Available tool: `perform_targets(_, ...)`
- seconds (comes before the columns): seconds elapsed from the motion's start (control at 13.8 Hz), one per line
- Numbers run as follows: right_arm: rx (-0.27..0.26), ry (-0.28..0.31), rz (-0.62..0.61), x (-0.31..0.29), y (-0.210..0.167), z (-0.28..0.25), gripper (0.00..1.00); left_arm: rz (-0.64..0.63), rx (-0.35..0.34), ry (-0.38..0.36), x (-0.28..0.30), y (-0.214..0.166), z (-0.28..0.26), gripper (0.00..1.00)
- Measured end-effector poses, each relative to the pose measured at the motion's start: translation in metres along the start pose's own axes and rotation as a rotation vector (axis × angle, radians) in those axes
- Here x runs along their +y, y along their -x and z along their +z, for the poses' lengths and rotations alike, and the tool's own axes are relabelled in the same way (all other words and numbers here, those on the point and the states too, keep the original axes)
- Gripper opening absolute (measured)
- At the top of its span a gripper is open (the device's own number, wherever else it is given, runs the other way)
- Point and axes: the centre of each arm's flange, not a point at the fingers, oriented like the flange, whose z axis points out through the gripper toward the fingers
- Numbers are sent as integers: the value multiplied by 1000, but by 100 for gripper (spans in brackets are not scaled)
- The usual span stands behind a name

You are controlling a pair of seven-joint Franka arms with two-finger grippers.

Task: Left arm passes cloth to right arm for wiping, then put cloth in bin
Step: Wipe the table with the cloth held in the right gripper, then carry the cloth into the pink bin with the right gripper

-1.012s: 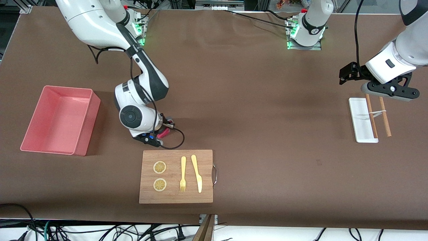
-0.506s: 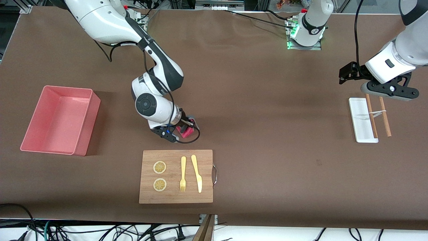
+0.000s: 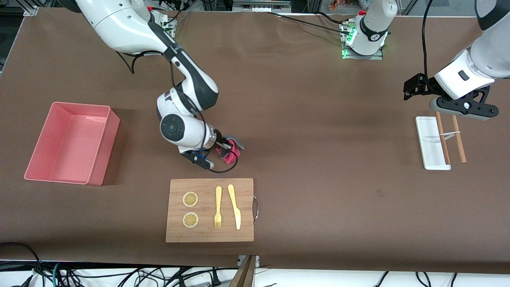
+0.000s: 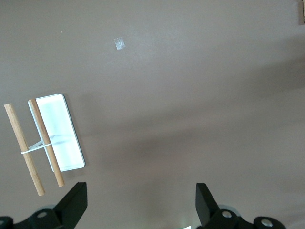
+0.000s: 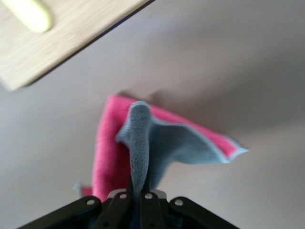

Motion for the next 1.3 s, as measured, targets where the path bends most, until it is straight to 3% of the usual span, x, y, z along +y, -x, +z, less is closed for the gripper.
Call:
perform_targets(0.29,-48,112,-111,71,-62,-13,2,2,0,0,1,0,0,100)
perform_targets(0.72,-85,192,-255,160,-123,-44,2,0,1,0,0,0,0,100)
perform_targets(1.08,-113,211,-340,209,-143,-79,2,-14,1,1,-7,1,0,100)
perform_targets(1.3,-51,234,-367,213,-129,-145,2,-14,1,1,-8,0,0,100)
